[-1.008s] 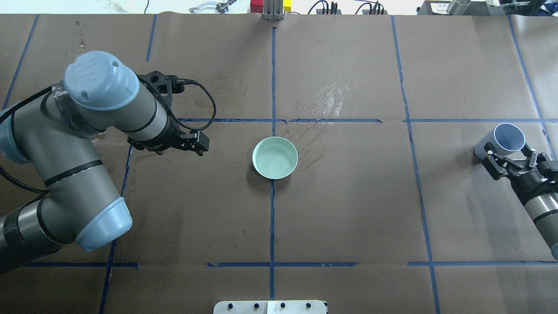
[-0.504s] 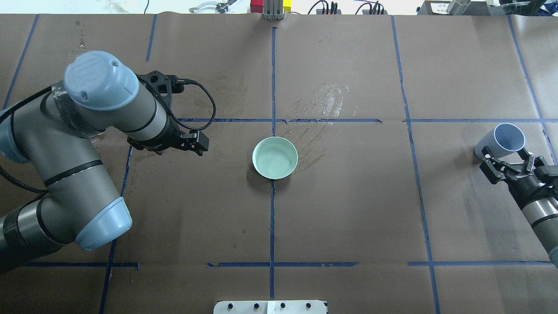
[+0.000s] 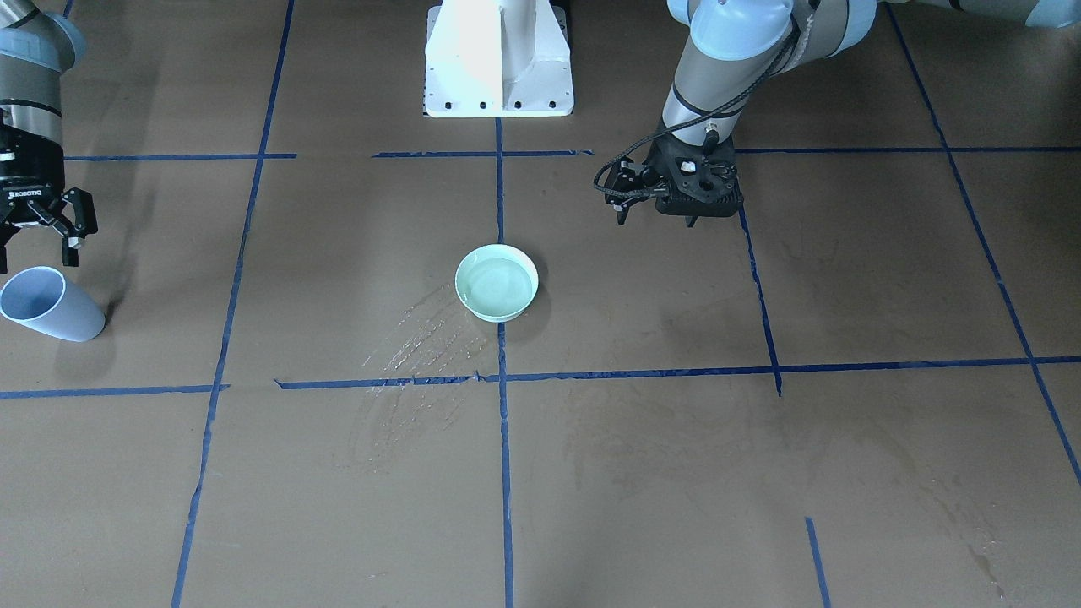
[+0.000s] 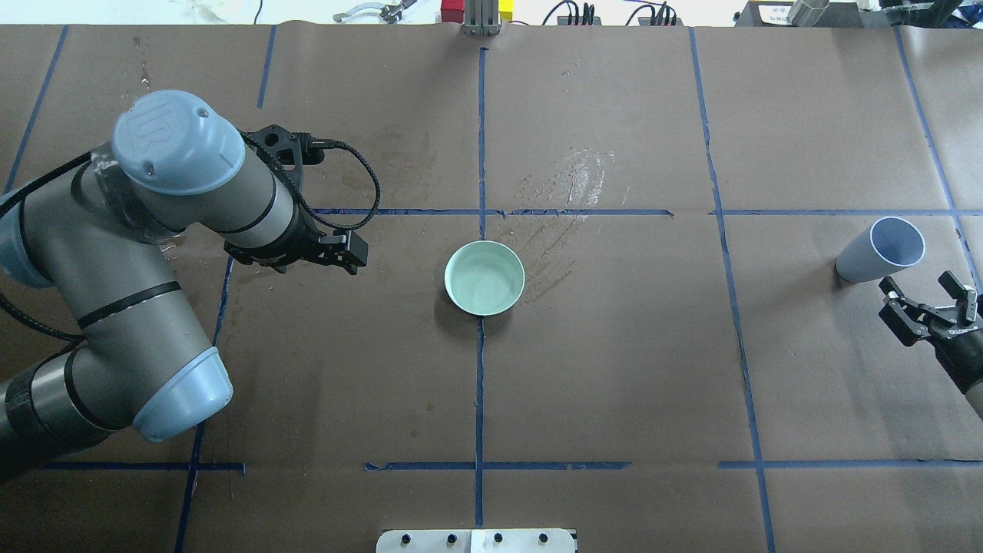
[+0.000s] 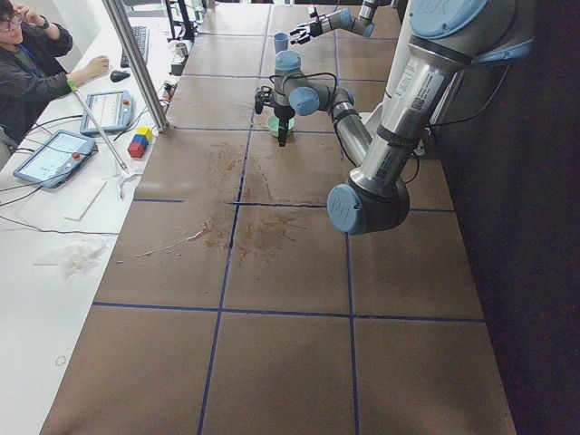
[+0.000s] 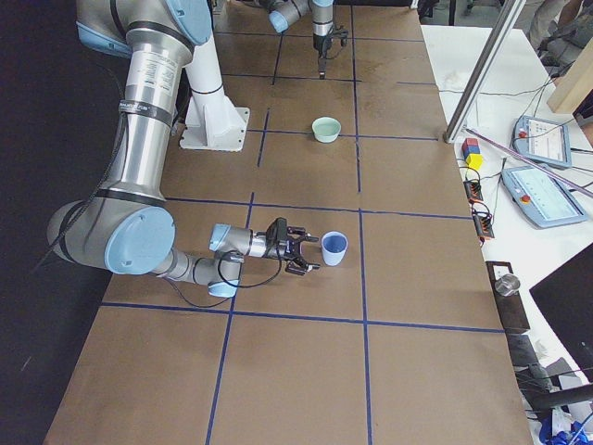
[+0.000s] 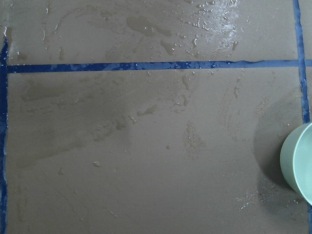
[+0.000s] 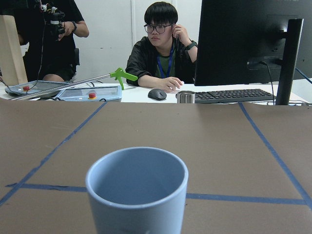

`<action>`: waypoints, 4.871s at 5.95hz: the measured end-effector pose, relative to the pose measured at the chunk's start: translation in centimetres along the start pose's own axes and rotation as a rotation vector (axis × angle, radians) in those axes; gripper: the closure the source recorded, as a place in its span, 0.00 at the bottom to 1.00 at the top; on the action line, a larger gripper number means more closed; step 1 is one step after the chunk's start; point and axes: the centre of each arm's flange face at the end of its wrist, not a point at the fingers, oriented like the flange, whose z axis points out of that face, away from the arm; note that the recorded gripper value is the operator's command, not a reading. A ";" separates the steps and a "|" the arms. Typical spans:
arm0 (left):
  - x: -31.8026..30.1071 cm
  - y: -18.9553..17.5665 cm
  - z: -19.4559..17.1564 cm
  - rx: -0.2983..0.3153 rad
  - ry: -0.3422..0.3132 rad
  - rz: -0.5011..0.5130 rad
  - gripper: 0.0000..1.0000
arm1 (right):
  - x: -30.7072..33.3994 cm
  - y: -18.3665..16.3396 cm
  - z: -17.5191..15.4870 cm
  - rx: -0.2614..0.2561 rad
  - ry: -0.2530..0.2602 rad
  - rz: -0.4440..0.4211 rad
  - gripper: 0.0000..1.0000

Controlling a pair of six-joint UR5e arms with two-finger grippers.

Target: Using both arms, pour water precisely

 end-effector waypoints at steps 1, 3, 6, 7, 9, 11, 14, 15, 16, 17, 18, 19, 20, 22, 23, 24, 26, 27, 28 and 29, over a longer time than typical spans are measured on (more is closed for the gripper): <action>0.0 0.0 -0.1 0.000 0.001 0.000 0.00 | 1.6 -0.4 -1.0 -0.010 -0.007 -0.001 0.01; 0.1 0.0 -0.1 0.001 0.003 0.001 0.00 | 4.6 -1.2 -2.9 -0.047 -0.044 0.006 0.01; 0.1 0.0 -0.2 0.002 0.004 0.001 0.00 | 7.5 -3.0 -2.9 -0.141 -0.084 0.014 0.01; 0.2 0.0 -0.3 0.003 0.005 0.002 0.00 | 8.9 -4.6 -2.1 -0.171 -0.081 0.013 0.01; 0.2 0.1 -0.4 0.005 0.008 0.002 0.00 | 11.4 -9.2 1.4 -0.291 -0.092 0.018 0.01; 0.2 0.1 -0.5 0.005 0.008 0.002 0.00 | 15.2 -14.3 2.9 -0.475 -0.139 0.053 0.01; 0.3 0.1 -0.5 0.007 0.009 0.003 0.00 | 20.3 -16.5 3.8 -0.786 -0.128 0.056 0.00; 0.3 0.1 -0.5 0.007 0.009 0.004 0.00 | 20.5 -17.0 5.2 -0.868 -0.147 0.066 0.00; 0.3 0.1 -0.5 0.007 0.008 0.004 0.00 | 20.6 -17.8 6.6 -0.927 -0.164 0.061 0.00; 0.3 0.1 -0.4 0.006 0.008 0.004 0.00 | 20.8 -19.0 8.0 -0.967 -0.166 0.043 0.00; 0.2 0.1 -0.4 0.006 0.008 0.004 0.00 | 21.4 -20.8 9.4 -1.000 -0.158 0.017 0.00; 0.2 0.1 -0.4 0.006 0.007 0.004 0.00 | 22.2 -23.5 10.9 -1.038 -0.134 -0.007 0.00; 0.3 0.1 -0.4 0.005 0.007 0.004 0.00 | 22.6 -26.7 12.0 -1.089 -0.091 -0.010 0.00; 0.3 0.0 -0.1 0.004 0.003 0.004 0.00 | 23.4 -29.9 12.4 -1.192 -0.012 -0.009 0.00; 0.3 0.0 0.3 0.000 -0.002 0.003 0.00 | 23.9 -29.7 11.9 -1.210 0.009 -0.011 0.00; 0.8 0.4 1.3 -0.009 -0.004 -0.005 0.00 | 23.7 -29.7 11.8 -1.213 0.011 -0.015 0.00; 4.0 0.5 5.6 0.028 0.007 -0.062 0.00 | 23.0 -29.8 11.7 -1.206 -0.013 -0.010 0.00; 6.3 -0.2 7.5 0.047 0.026 -0.098 0.00 | 23.0 -29.6 11.5 -1.207 -0.018 -0.006 0.00; 8.2 -0.9 8.7 0.055 0.051 -0.135 0.00 | 23.0 -29.4 11.4 -1.208 -0.019 -0.004 0.00; 9.4 -1.3 9.8 0.057 0.073 -0.176 0.02 | 23.1 -29.3 11.3 -1.209 -0.020 -0.003 0.00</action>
